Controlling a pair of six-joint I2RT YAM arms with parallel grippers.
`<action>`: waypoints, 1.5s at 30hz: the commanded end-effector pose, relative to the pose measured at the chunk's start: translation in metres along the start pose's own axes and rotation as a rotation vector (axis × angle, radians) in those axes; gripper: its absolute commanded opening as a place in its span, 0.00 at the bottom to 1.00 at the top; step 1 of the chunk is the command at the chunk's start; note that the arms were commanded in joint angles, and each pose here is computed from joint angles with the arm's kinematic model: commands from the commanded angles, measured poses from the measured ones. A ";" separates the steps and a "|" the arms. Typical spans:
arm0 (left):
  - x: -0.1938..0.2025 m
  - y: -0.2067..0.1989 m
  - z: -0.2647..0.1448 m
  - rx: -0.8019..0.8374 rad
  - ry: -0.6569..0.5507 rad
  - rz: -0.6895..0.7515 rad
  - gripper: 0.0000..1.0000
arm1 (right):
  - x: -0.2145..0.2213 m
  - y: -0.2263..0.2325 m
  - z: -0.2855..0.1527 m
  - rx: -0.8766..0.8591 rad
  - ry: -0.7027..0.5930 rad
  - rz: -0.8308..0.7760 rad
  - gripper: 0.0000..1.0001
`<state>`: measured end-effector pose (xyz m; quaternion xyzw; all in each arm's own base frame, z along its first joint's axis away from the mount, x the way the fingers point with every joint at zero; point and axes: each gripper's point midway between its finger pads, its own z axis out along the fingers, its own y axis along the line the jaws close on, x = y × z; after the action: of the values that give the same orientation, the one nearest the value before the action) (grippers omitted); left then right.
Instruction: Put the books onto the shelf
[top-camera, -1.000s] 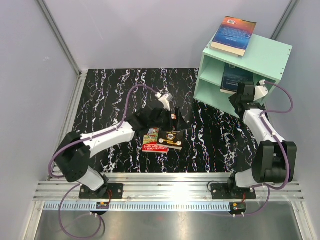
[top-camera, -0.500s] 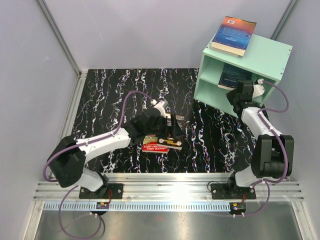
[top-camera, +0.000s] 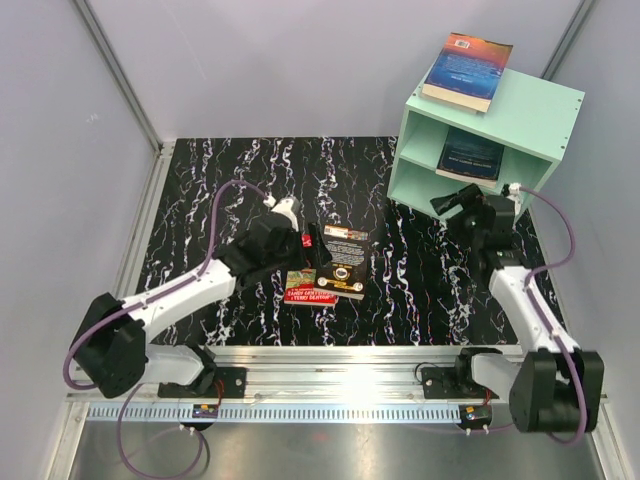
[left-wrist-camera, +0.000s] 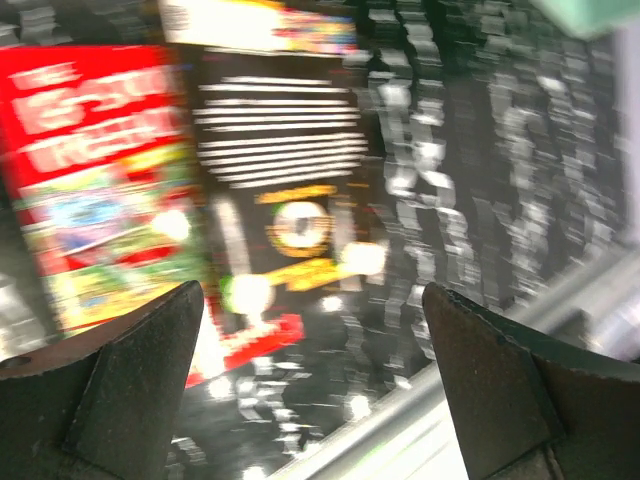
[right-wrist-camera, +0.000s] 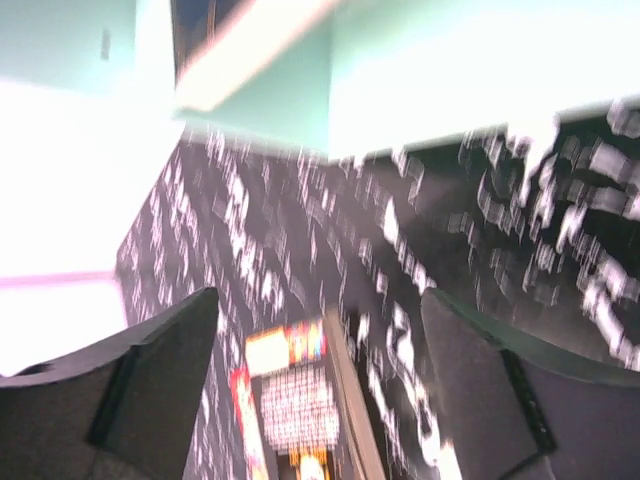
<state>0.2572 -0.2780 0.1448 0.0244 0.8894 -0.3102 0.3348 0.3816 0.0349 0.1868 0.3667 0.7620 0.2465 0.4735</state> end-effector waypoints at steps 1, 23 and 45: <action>0.003 0.037 0.003 -0.106 -0.003 0.031 0.95 | 0.040 0.015 -0.033 -0.137 0.110 -0.013 0.90; 0.034 0.058 0.075 -0.112 0.181 -0.032 0.95 | 0.199 -0.012 -0.011 -0.190 0.500 0.065 0.84; 0.073 0.045 0.070 0.049 0.254 -0.150 0.88 | 0.273 -0.041 0.014 -0.150 0.651 0.092 0.30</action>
<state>0.2860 -0.2950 0.0559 0.0086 0.9025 -0.3390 0.2654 0.3141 0.2204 0.0198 0.2707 0.8227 0.4390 0.2390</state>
